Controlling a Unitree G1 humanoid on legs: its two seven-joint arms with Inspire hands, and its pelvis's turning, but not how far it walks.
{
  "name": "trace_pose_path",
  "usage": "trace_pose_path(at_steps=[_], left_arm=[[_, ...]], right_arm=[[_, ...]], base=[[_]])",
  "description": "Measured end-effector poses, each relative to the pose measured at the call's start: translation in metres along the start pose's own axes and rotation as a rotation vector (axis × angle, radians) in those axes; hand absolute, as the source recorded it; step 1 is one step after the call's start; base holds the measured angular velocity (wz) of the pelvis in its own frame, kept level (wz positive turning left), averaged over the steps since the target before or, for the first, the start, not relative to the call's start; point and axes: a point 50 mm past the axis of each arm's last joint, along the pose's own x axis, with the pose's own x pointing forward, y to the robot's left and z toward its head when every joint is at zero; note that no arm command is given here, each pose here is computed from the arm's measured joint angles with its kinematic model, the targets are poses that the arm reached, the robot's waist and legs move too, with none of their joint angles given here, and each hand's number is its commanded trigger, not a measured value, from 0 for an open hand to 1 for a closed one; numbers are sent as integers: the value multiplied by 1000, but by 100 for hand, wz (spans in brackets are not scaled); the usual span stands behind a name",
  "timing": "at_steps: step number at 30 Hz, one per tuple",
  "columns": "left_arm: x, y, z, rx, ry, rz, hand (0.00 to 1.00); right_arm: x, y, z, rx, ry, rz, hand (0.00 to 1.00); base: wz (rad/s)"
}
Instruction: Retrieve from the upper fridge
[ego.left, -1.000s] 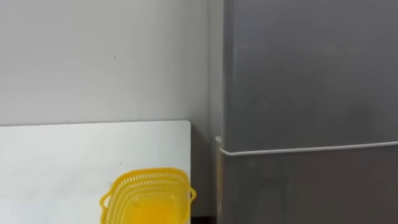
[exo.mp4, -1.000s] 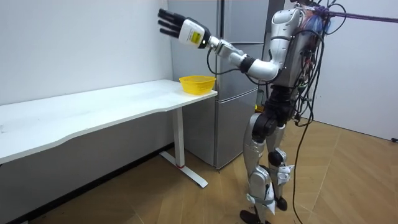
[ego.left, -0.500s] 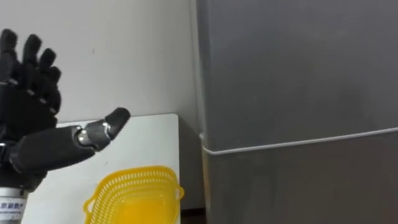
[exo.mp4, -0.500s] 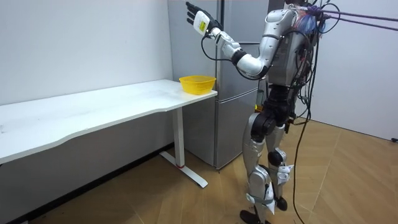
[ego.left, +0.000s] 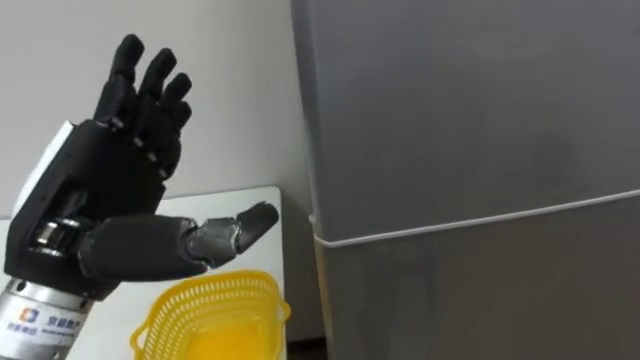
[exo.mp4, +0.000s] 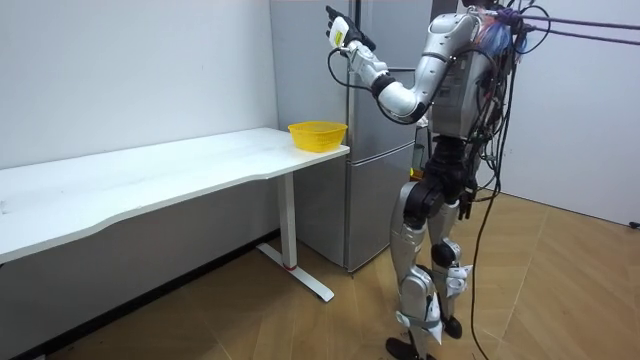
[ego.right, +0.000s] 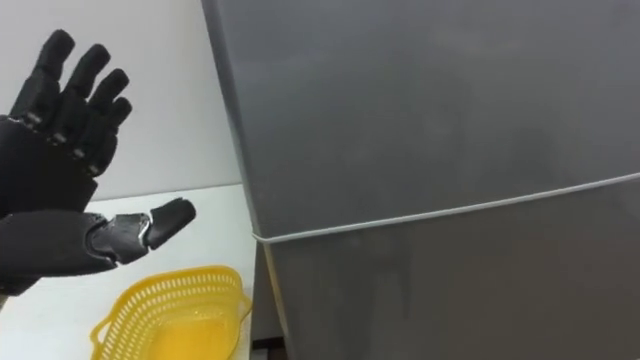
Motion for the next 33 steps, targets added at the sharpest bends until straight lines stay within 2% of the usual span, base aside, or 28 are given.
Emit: trace_pose_path(at_steps=[10, 18, 19, 20, 21, 25, 28, 29, 31, 32, 33], left_arm=[[6, -38, -18, -90, 68, -218, 0], [7, -42, -19, -98, 71, -245, 0], [7, -42, -19, -98, 71, -247, 21], [7, -42, -19, -99, 72, -249, 68], [7, -43, -19, -100, 72, -251, 100], [7, -43, -20, -103, 73, -250, 100], [7, -37, -21, -97, 76, -213, 100], [7, -36, -22, -99, 72, -196, 97], [7, -35, -21, -100, 67, -190, 75], [7, -37, -22, -107, 66, -201, 69], [7, -37, -22, -108, 63, -200, 51]], right_arm=[[0, -6, 13, -62, -17, 1, 0], [-1, -10, 26, -117, -51, -7, 0], [-1, -10, 27, -119, -53, -9, 0], [-1, -11, 27, -124, -53, -9, 0], [-1, -11, 27, -128, -53, -9, 0], [-1, -10, 26, -146, -50, -9, 0], [-1, -10, 26, -154, -49, -7, 0], [-1, -10, 27, -155, -49, -6, 0], [-1, -10, 26, -155, -48, -6, 0], [-1, -10, 26, -152, -48, -6, 0], [-1, -10, 26, -151, -48, -6, 0]], base=[[0], [2], [0], [0], [0], [0], [2], [4], [0], [0], [3]])
